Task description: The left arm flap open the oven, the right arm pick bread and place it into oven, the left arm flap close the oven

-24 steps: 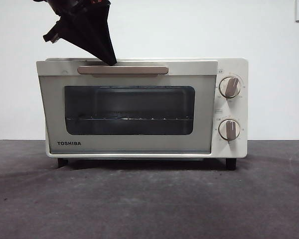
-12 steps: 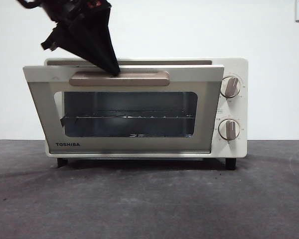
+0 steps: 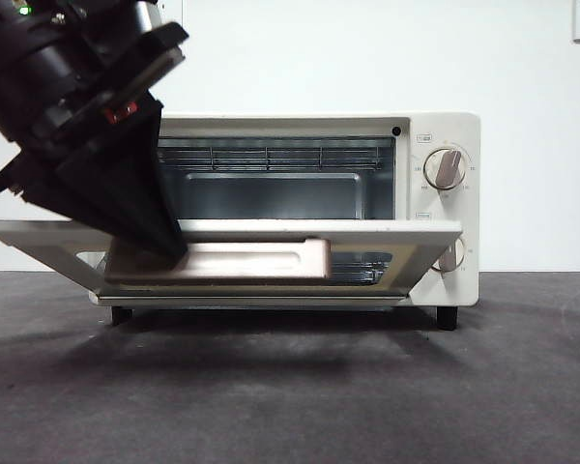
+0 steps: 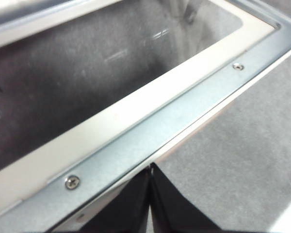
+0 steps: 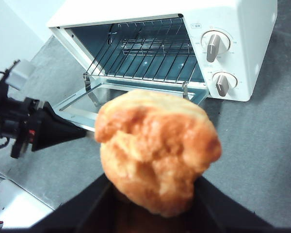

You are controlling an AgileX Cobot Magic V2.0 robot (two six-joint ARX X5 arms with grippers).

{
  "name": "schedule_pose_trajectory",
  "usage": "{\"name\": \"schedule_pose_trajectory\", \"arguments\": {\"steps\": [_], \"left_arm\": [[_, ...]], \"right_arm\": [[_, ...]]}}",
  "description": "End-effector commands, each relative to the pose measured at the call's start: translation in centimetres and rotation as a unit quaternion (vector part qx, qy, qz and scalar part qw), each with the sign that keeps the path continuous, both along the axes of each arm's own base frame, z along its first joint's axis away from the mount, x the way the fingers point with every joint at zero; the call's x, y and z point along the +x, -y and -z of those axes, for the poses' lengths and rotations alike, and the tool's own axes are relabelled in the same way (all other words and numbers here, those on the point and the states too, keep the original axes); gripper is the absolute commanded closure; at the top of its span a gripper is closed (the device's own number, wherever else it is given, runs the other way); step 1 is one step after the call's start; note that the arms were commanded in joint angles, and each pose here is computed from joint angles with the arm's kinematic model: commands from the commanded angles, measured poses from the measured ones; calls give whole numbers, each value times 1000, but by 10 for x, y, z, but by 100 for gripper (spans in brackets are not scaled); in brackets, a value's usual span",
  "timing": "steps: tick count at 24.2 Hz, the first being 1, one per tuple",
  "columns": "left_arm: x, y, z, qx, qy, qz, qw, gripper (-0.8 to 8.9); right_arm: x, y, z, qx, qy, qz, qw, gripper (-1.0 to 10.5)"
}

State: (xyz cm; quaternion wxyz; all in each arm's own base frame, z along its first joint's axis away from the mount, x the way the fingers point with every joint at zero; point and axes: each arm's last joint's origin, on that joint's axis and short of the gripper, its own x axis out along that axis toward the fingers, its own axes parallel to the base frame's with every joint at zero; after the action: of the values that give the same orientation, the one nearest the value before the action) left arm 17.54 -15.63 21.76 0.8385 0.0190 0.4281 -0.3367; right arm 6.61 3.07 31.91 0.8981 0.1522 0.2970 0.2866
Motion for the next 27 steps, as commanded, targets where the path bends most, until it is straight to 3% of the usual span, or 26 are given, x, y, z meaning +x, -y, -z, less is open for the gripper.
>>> {"name": "schedule_pose_trajectory", "arguments": {"steps": [1, 16, 23, 27], "left_arm": [[2, 4, 1, -4, 20, -23, 1000, 805], [-17, 11, 20, 25, 3, 8, 1000, 805], [-21, 11, 17, 21, 2, 18, 1000, 805], [-28, 4, 2, 12, 10, 18, 1000, 805]], "right_arm": [[0, 0, -5, 7, 9, 1, 1000, 776], [0, 0, -5, 7, 9, 1, 1000, 776], [0, -1, -5, 20, -4, 0, 1000, 776], [8, -5, -4, 33, -21, -26, 999, 776]]}}
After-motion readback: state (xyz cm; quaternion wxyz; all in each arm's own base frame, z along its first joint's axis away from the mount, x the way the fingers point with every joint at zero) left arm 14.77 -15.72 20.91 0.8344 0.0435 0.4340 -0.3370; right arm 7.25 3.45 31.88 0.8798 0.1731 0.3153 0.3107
